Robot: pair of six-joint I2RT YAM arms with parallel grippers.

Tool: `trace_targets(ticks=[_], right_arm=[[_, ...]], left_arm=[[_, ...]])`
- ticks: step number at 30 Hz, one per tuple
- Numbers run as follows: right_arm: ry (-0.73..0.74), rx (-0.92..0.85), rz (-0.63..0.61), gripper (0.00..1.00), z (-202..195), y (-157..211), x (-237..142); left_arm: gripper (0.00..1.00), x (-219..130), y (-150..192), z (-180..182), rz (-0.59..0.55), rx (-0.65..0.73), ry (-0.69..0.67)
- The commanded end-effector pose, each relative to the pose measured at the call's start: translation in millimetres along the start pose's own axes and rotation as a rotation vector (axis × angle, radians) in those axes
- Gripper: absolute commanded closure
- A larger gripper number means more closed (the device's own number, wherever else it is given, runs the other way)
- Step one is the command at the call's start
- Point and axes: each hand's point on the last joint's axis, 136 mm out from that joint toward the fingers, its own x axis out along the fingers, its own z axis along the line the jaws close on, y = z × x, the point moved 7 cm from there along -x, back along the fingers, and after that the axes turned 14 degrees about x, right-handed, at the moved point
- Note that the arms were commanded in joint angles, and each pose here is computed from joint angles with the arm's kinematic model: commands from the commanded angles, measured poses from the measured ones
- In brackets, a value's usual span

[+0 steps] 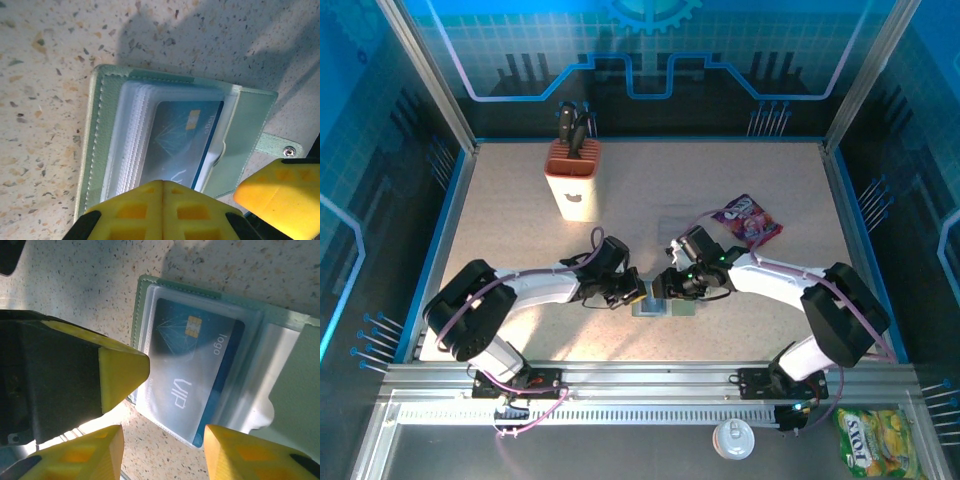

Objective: Take the credit cards out of the card holder

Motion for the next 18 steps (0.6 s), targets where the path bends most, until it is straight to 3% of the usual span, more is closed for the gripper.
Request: trace_targets(ticks=[1,18], right_arm=[[-0.051,0.021,0.015,0.53,-1,-3,5],[-0.055,0.05,0.032,0.53,-8,-9,15]], left_arm=[[0.93,2,0,-2,0.015,0.019,-0.025],[0.95,4,4,9,0.022,0.017,-0.072]])
